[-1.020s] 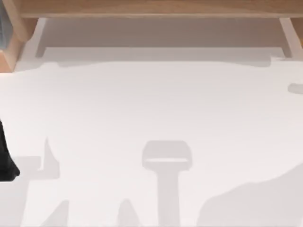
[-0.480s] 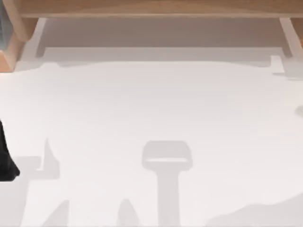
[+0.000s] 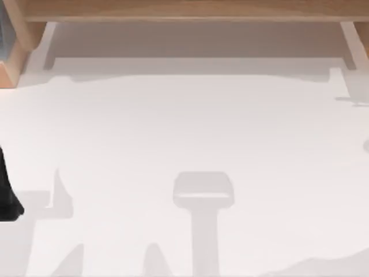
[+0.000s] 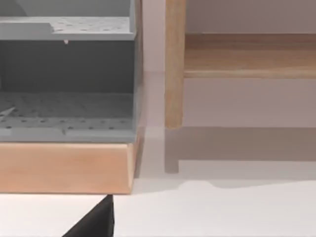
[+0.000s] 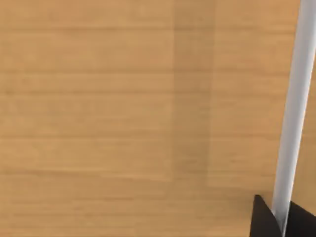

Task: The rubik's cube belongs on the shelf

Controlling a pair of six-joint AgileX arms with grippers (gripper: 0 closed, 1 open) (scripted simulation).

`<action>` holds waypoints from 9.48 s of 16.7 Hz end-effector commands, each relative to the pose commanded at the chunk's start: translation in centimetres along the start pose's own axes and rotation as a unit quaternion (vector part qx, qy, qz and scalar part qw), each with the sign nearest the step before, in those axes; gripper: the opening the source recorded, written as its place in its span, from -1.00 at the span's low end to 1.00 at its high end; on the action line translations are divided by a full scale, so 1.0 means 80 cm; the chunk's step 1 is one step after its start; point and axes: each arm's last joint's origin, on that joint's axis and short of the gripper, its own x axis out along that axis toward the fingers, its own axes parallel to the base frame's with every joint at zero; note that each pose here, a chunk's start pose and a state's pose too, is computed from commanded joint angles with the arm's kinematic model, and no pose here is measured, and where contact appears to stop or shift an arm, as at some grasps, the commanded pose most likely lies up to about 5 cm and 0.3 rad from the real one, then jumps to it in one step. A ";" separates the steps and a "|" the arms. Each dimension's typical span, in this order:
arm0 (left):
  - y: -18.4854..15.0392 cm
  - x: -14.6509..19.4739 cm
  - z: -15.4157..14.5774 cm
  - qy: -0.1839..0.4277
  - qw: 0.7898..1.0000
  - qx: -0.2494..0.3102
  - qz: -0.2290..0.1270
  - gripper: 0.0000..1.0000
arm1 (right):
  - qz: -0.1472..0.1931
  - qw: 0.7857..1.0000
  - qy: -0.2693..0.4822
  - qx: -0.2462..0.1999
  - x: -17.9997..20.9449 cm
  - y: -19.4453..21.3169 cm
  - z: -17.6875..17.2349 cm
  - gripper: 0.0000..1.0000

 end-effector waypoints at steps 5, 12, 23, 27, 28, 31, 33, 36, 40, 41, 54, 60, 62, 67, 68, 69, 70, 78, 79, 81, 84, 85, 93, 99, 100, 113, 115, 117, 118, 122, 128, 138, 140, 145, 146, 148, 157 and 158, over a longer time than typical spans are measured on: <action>0.000 0.000 0.000 0.000 1.000 0.000 0.000 1.00 | 0.001 1.000 0.000 0.000 -0.053 0.001 0.001 -1.00; 0.000 0.000 0.000 0.000 1.000 0.000 0.000 1.00 | 0.000 1.000 0.000 -0.001 -0.068 0.001 0.000 -1.00; 0.000 0.000 0.000 0.000 1.000 0.000 0.000 1.00 | 0.000 1.000 0.000 -0.001 -0.132 0.002 0.001 -0.85; 0.000 0.000 0.000 0.000 1.000 0.000 0.000 1.00 | 0.000 1.000 0.000 -0.001 -0.132 0.002 0.001 -0.25; 0.000 0.000 0.000 0.000 1.000 0.000 0.000 1.00 | 0.000 1.000 0.000 -0.001 -0.132 0.002 0.001 -0.10; 0.000 0.000 0.000 0.000 1.000 0.000 0.000 1.00 | 0.000 1.000 0.000 -0.001 -0.132 0.002 0.001 0.36; 0.000 0.000 0.000 0.000 1.000 0.000 0.000 1.00 | 0.000 1.000 0.000 -0.001 -0.132 0.002 0.001 0.66; 0.000 0.000 0.000 0.000 1.000 0.000 0.000 1.00 | 0.000 1.000 0.000 -0.001 -0.132 0.002 0.001 1.00; 0.000 0.000 0.000 0.000 1.000 0.000 0.000 1.00 | 0.000 1.000 0.000 -0.001 -0.132 0.002 0.001 1.00; 0.000 0.000 0.000 0.000 1.000 0.000 0.000 1.00 | 0.000 1.000 0.000 -0.001 -0.132 0.002 0.001 1.00; 0.000 0.000 0.000 0.000 1.000 0.000 0.000 1.00 | 0.001 1.000 -0.002 0.000 -0.155 0.003 0.002 1.00; 0.000 0.000 0.000 0.000 1.000 0.000 0.000 1.00 | -0.003 0.995 0.095 0.015 -0.149 -0.019 -0.059 1.00; 0.000 0.000 0.000 0.000 1.000 0.000 0.000 1.00 | -0.001 0.990 0.140 0.034 -0.142 -0.035 -0.092 1.00; 0.000 0.000 0.000 0.000 1.000 0.000 0.000 1.00 | 0.022 0.970 0.212 0.120 -0.089 -0.096 -0.159 1.00; 0.000 0.000 0.000 0.000 1.000 0.000 0.000 1.00 | 0.033 0.964 0.220 0.144 -0.075 -0.111 -0.168 1.00; 0.000 0.000 0.000 0.000 1.000 0.000 0.000 1.00 | 0.045 0.958 0.228 0.169 -0.059 -0.125 -0.173 1.00; 0.000 0.000 0.000 0.000 1.000 0.000 0.000 1.00 | 0.059 0.950 0.235 0.196 -0.044 -0.140 -0.177 1.00; 0.000 0.000 0.000 0.000 1.000 0.000 0.000 1.00 | 0.264 0.829 0.278 0.407 0.074 -0.204 -0.121 1.00; 0.000 0.000 0.000 0.000 1.000 0.000 0.000 1.00 | 0.294 0.807 0.284 0.426 0.085 -0.206 -0.107 1.00; 0.000 0.000 0.000 0.000 1.000 0.000 0.000 1.00 | 0.354 0.761 0.300 0.454 0.103 -0.206 -0.077 1.00; 0.000 0.000 0.000 0.000 1.000 0.000 0.000 1.00 | 0.429 0.693 0.328 0.478 0.121 -0.199 -0.037 1.00; 0.000 0.000 0.000 0.000 1.000 0.000 0.000 1.00 | 0.448 0.673 0.338 0.482 0.125 -0.194 -0.028 1.00; 0.000 0.000 0.000 0.000 1.000 0.000 0.000 1.00 | 0.507 0.601 0.379 0.488 0.135 -0.166 -0.005 1.00; 0.000 0.000 0.000 0.000 1.000 0.000 0.000 1.00 | 0.506 0.601 0.379 0.489 0.133 -0.178 0.004 1.00; 0.000 0.000 0.000 0.000 1.000 0.000 0.000 1.00 | 0.507 0.600 0.379 0.489 0.132 -0.186 0.012 1.00; 0.000 0.000 0.000 0.000 1.000 0.000 0.000 1.00 | 0.504 0.601 0.382 0.489 0.150 -0.126 0.001 1.00; 0.000 0.000 0.000 0.000 1.000 0.000 0.000 1.00 | 0.506 0.601 0.380 0.488 0.158 -0.101 0.000 1.00; 0.000 0.000 0.000 0.000 1.000 0.000 0.000 1.00 | 0.507 0.601 0.379 0.488 0.160 -0.094 0.000 1.00; 0.000 0.000 0.000 0.000 1.000 0.000 0.000 1.00 | 0.507 0.601 0.379 0.488 0.160 -0.094 0.000 1.00; 0.000 0.000 0.000 0.000 1.000 0.000 0.000 1.00 | 0.507 0.601 0.379 0.488 0.160 -0.094 0.000 0.70; 0.000 0.000 0.000 0.000 1.000 0.000 0.000 1.00 | 0.507 0.601 0.379 0.488 0.160 -0.094 0.000 -0.21; 0.000 0.000 0.000 0.000 1.000 0.000 0.000 1.00 | 0.507 0.601 0.379 0.488 0.160 -0.094 0.000 -1.00; 0.000 0.000 0.000 0.000 1.000 0.000 0.000 1.00 | 0.507 0.601 0.379 0.488 0.160 -0.094 0.000 -1.00; 0.000 0.000 0.000 0.000 1.000 0.000 0.000 1.00 | 0.511 0.599 0.379 0.486 0.159 -0.100 0.001 -1.00; 0.000 0.000 0.000 0.000 1.000 0.000 0.000 1.00 | 0.512 0.599 0.379 0.485 0.159 -0.104 0.001 -1.00; 0.000 0.000 0.000 0.000 1.000 0.000 0.000 1.00 | 0.512 0.598 0.379 0.485 0.158 -0.116 0.000 -1.00; 0.000 0.000 0.000 0.000 1.000 0.000 0.000 1.00 | 0.504 0.602 0.379 0.489 0.159 -0.135 0.002 -1.00; 0.000 0.000 0.000 0.000 1.000 0.000 0.000 1.00 | 0.501 0.605 0.380 0.489 0.157 -0.140 0.003 -1.00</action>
